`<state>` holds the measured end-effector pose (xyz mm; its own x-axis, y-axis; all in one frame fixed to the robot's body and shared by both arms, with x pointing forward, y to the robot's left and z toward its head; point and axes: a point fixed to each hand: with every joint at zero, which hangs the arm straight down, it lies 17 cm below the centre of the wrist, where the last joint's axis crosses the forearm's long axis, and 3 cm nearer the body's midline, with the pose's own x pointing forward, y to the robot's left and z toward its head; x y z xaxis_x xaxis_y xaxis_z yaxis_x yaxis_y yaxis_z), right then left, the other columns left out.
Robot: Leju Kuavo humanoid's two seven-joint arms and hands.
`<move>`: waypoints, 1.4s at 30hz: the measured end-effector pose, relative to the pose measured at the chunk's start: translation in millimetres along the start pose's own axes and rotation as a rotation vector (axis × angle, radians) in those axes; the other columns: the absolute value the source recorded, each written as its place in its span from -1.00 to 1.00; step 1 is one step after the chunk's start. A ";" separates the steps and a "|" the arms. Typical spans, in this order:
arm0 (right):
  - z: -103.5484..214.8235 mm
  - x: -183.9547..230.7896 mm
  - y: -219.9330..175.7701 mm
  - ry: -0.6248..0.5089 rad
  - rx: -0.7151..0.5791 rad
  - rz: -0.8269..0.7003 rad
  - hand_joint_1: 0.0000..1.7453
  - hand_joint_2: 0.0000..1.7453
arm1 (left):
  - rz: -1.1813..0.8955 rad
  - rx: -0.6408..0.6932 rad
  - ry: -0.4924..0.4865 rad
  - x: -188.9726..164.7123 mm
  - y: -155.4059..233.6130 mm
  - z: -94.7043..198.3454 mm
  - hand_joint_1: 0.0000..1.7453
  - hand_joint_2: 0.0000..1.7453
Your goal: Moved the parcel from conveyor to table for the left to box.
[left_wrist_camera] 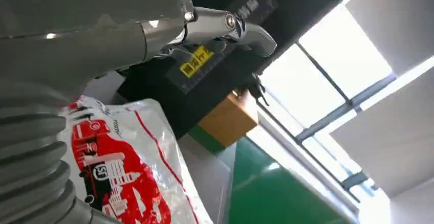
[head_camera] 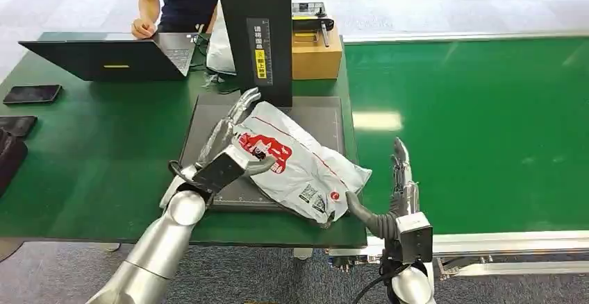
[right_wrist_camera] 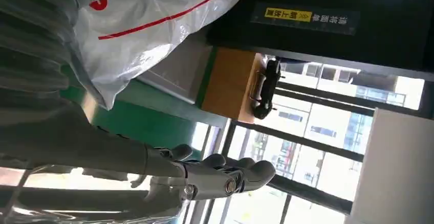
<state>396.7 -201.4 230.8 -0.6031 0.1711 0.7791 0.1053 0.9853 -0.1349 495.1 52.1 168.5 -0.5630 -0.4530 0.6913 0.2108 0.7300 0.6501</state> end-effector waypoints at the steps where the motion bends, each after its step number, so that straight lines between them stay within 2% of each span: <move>1: 0.0 0.0 0.0 0.000 0.000 -0.001 -1.00 1.00 | -0.014 -0.024 -0.007 1.0 -3.8 -3.8 -1.00 1.00; 9: -2.5 2.0 1.8 -0.005 0.000 -0.016 -1.00 1.00 | -0.135 -0.192 0.022 -16.1 -34.7 -15.4 -1.00 1.00; 15: -6.9 4.3 4.2 -0.013 0.003 -0.019 -1.00 1.00 | -0.206 -0.317 0.080 -31.9 -55.6 -17.6 -1.00 1.00; 28: -6.4 4.6 6.4 -0.008 0.003 -0.018 -1.00 1.00 | -0.316 -0.585 0.264 -81.2 -99.2 23.8 -1.00 1.00; 38: -6.0 4.0 8.3 -0.002 0.013 -0.021 -1.00 1.00 | -0.398 -0.666 0.318 -99.7 -109.6 44.2 -1.00 1.00; 39: -6.0 4.0 8.3 -0.002 0.013 -0.021 -1.00 1.00 | -0.402 -0.668 0.318 -100.2 -109.9 44.8 -0.82 1.00; 40: -6.0 3.9 8.3 -0.002 0.013 -0.022 -1.00 1.00 | -0.404 -0.668 0.318 -100.6 -110.0 45.2 0.72 1.00; 41: -6.0 4.0 8.5 -0.002 0.014 -0.023 -1.00 1.00 | -0.406 -0.667 0.318 -101.0 -109.9 45.4 1.00 1.00; 42: -6.0 3.9 8.4 -0.001 0.013 -0.025 -1.00 1.00 | -0.407 -0.664 0.317 -101.1 -109.7 45.3 1.00 1.00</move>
<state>400.0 -192.4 236.4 -0.6060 0.1466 0.7818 0.0798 0.9891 -0.1236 492.7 41.0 13.0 -0.4665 -0.8107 0.3537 0.5220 0.0705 0.8500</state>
